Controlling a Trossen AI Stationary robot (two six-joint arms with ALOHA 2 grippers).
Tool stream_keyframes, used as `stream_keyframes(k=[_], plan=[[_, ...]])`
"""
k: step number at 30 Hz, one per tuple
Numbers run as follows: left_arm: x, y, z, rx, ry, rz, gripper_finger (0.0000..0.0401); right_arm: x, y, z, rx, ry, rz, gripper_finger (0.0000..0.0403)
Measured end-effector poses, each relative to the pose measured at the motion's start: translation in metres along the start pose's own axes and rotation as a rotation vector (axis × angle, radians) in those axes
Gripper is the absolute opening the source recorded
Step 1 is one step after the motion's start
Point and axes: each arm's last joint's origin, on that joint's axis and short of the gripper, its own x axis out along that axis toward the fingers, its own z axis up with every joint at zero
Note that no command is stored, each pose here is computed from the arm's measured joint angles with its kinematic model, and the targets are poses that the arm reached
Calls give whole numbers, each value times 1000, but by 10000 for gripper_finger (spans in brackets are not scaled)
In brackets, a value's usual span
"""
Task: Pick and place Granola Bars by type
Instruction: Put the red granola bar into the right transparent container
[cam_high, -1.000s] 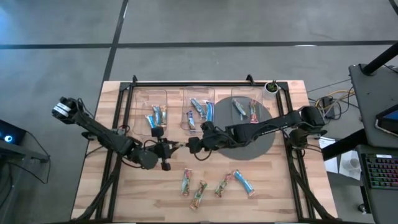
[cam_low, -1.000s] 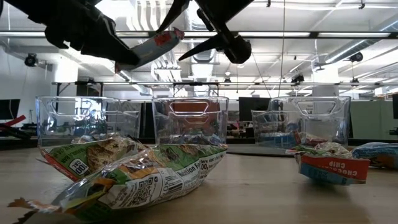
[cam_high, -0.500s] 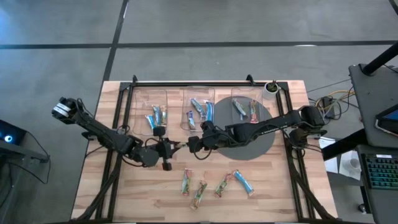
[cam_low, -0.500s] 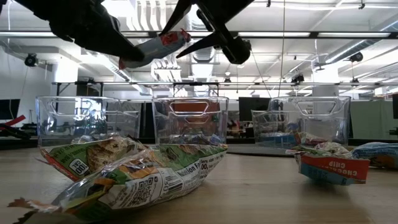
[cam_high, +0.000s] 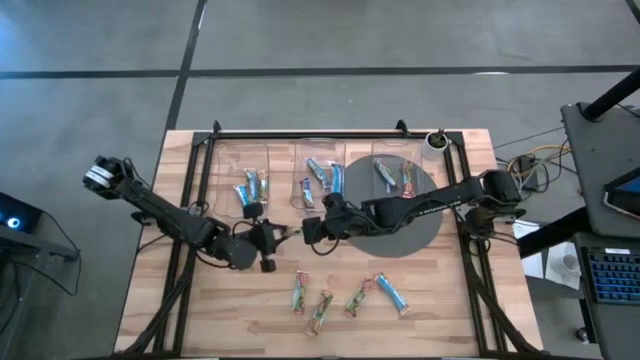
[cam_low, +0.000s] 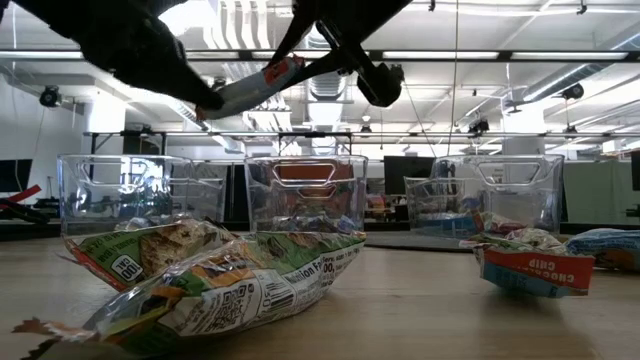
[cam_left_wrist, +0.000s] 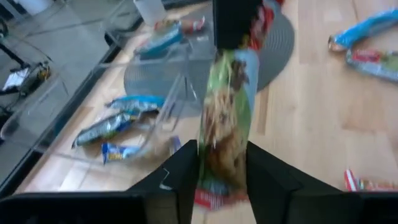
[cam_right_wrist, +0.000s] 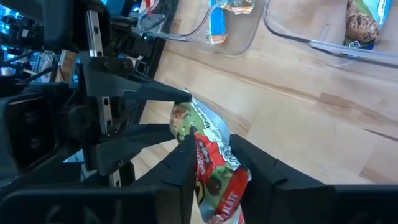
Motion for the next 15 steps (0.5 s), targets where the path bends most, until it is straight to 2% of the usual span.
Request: stream_keyframes(k=[5,9,12,15], plan=[[-7,0,-19,53,128,8,113,-4,1,1,-26,-11,-1,69],[-13,0,-23,12,159,10,113,-13,0,5,-44,-61,-42,68],[-16,1,-30,-7,205,19,113,-33,-1,9,-77,-150,-117,68],[-19,1,-37,-36,249,26,113,-67,-7,14,-88,-260,-280,68]])
